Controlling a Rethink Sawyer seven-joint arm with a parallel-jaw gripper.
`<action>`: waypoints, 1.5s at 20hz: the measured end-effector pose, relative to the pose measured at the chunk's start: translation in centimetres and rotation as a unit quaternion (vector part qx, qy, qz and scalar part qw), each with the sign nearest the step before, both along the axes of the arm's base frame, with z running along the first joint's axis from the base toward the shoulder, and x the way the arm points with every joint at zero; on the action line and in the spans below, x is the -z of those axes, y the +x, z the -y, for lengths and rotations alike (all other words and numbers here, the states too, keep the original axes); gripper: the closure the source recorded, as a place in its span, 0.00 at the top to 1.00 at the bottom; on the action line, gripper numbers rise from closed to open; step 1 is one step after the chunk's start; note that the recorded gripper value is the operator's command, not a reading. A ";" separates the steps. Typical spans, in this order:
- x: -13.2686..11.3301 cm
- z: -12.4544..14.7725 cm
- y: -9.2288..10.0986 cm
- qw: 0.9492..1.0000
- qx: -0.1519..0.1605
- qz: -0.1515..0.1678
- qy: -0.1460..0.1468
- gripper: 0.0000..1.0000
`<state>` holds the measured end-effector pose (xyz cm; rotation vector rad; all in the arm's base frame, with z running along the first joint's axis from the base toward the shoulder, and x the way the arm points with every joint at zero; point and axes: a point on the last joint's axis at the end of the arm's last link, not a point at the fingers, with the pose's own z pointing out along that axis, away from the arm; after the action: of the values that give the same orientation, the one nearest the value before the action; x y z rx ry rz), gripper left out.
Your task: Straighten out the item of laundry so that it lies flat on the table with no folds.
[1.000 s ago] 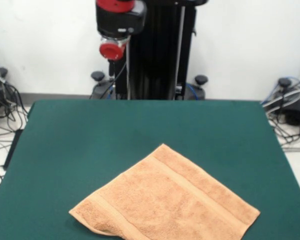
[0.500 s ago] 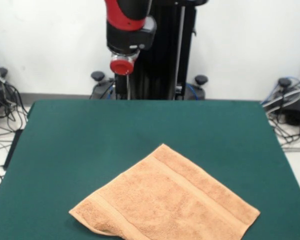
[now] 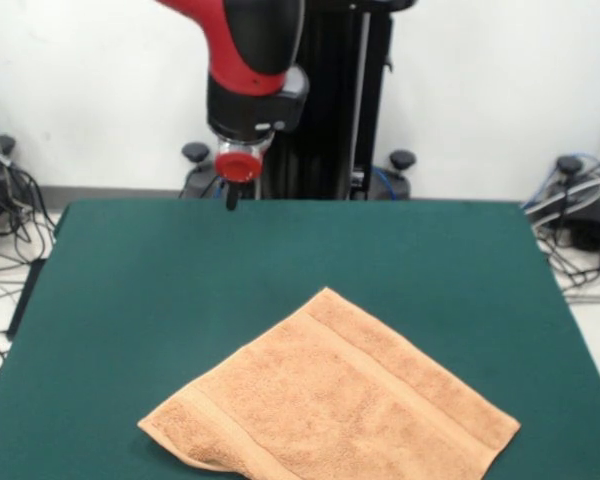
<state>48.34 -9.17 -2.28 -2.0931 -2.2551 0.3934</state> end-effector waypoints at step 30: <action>5.2 -6.5 6.7 1.000 -0.008 0.005 -0.010 1.00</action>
<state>55.05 -2.71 -7.48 -2.0917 -2.2854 0.4088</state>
